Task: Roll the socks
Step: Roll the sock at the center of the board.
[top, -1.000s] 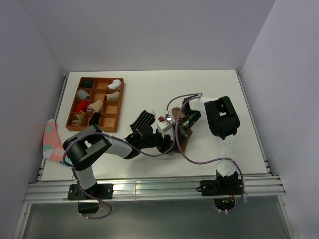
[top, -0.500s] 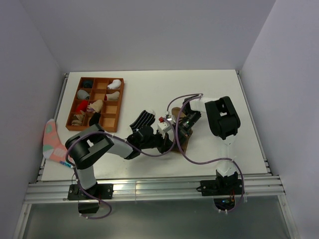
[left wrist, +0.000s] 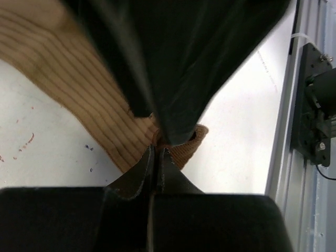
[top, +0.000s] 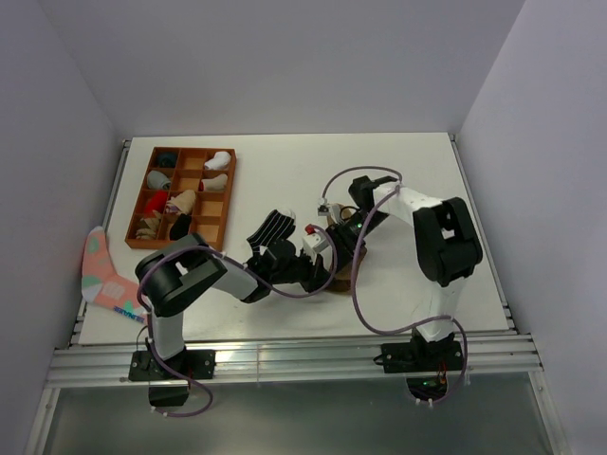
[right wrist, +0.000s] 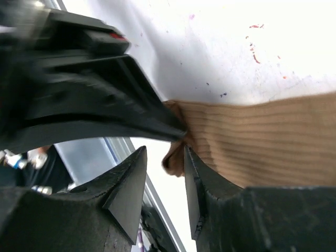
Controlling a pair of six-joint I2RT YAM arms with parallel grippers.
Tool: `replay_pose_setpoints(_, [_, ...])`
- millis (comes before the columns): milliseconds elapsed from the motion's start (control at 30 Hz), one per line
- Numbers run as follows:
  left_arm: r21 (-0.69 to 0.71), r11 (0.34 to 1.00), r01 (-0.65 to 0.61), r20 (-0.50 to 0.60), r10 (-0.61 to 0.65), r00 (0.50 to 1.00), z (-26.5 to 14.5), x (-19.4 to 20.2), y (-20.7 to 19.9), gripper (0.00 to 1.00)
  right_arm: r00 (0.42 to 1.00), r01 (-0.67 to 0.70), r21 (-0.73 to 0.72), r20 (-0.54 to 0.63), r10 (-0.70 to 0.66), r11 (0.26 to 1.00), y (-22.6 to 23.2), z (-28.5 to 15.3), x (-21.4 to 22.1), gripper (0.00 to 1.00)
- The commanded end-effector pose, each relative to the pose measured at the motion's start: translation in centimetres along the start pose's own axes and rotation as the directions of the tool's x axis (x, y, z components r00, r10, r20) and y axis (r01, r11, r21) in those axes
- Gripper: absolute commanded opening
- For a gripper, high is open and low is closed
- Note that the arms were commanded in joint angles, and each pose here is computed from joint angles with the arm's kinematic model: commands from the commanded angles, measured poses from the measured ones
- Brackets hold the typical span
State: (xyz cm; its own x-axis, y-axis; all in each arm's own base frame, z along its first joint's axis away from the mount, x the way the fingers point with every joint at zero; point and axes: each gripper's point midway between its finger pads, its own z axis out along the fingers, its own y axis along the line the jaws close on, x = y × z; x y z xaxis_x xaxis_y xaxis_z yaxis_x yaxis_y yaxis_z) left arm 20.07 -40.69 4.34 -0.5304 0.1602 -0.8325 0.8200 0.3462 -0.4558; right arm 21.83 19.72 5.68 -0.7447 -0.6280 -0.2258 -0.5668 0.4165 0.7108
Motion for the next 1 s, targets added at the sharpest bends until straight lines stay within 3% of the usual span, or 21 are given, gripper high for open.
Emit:
replay_pose_setpoints(0, [0.004, 1.000, 0.010, 0.008, -0.010, 1.000, 0.8, -0.5, -0.1, 0.00, 0.996, -0.003, 0.090, 0.088, -0.005, 0.996, 0.4, -1.2, -1.6, 0.42])
replay_pose_setpoints(367, [-0.022, 0.999, 0.038, 0.011, -0.038, 0.999, 1.5, -0.9, 0.2, 0.00, 0.966, -0.156, 0.363, 0.251, 0.065, 0.919, -4.1, -4.9, -2.2, 0.44])
replay_pose_setpoints(633, [-0.041, 0.998, 0.047, 0.004, -0.047, 0.999, 2.3, -1.4, 0.5, 0.00, 0.933, -0.251, 0.453, 0.349, 0.089, 0.855, -7.0, -8.6, -1.5, 0.44])
replay_pose_setpoints(767, [-0.051, 0.997, 0.057, -0.009, -0.058, 0.998, 2.6, -1.5, 0.7, 0.00, 0.928, -0.193, 0.488, 0.373, -0.003, 0.851, -7.1, -10.2, -1.1, 0.38])
replay_pose_setpoints(967, [-0.066, 0.995, 0.070, -0.049, -0.073, 0.996, 3.3, -1.9, 0.7, 0.00, 0.903, 0.004, 0.548, 0.358, -0.239, 0.837, -5.0, -11.5, -0.7, 0.38])
